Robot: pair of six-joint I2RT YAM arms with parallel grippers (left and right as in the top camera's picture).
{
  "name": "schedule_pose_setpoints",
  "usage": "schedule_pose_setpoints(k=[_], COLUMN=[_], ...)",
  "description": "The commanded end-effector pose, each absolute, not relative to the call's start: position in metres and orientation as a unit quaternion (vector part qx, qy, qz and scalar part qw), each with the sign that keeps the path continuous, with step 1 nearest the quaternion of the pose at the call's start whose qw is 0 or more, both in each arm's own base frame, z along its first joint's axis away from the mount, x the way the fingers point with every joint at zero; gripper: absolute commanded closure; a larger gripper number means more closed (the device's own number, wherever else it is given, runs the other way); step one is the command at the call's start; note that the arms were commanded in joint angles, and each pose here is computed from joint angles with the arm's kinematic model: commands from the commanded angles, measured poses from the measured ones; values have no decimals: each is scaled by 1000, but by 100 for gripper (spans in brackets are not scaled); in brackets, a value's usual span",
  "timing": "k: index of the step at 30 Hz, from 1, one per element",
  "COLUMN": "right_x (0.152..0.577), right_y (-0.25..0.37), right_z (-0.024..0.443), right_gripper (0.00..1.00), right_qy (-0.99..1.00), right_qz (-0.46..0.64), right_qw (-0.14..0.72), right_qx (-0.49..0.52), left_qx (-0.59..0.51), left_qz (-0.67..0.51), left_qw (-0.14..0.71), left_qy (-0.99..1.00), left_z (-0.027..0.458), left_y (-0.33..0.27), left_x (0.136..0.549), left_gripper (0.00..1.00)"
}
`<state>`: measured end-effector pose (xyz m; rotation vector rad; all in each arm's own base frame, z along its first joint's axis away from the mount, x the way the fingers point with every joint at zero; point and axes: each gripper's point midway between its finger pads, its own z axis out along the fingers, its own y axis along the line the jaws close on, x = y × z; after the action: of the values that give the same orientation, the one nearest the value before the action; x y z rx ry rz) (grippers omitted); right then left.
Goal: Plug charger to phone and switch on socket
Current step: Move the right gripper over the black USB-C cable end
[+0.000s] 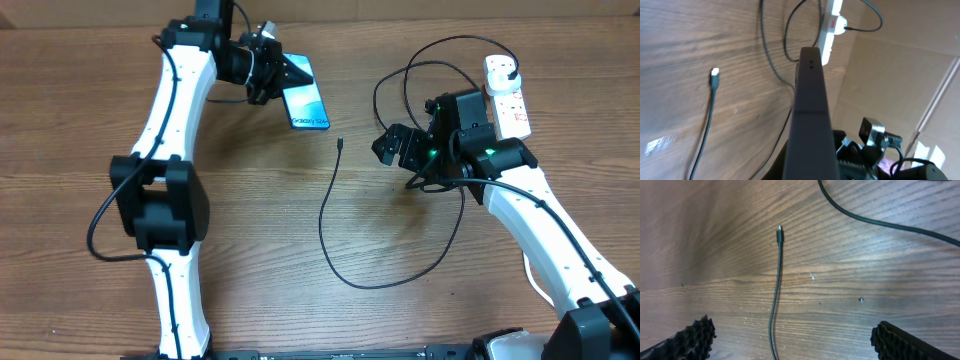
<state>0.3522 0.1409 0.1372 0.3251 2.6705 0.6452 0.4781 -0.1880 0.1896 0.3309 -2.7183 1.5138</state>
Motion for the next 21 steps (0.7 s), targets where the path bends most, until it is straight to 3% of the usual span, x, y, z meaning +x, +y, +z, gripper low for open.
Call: schedule_pose_setpoints(k=[1, 13, 21], right_x=[354, 343, 366], right_y=[138, 160, 186], right_z=[142, 141, 144], right_gripper=[2, 18, 21], right_qy=[949, 955, 962], right_qz=[223, 223, 214], right_qw=[194, 181, 165], right_qx=[110, 69, 49], left_qx=[109, 193, 196], left_qz=[473, 534, 530], left_qw=[-52, -34, -37], left_qy=[-873, -822, -824], left_z=[235, 260, 258], left_y=[-154, -60, -53], left_x=[475, 457, 454], left_gripper=[96, 96, 96])
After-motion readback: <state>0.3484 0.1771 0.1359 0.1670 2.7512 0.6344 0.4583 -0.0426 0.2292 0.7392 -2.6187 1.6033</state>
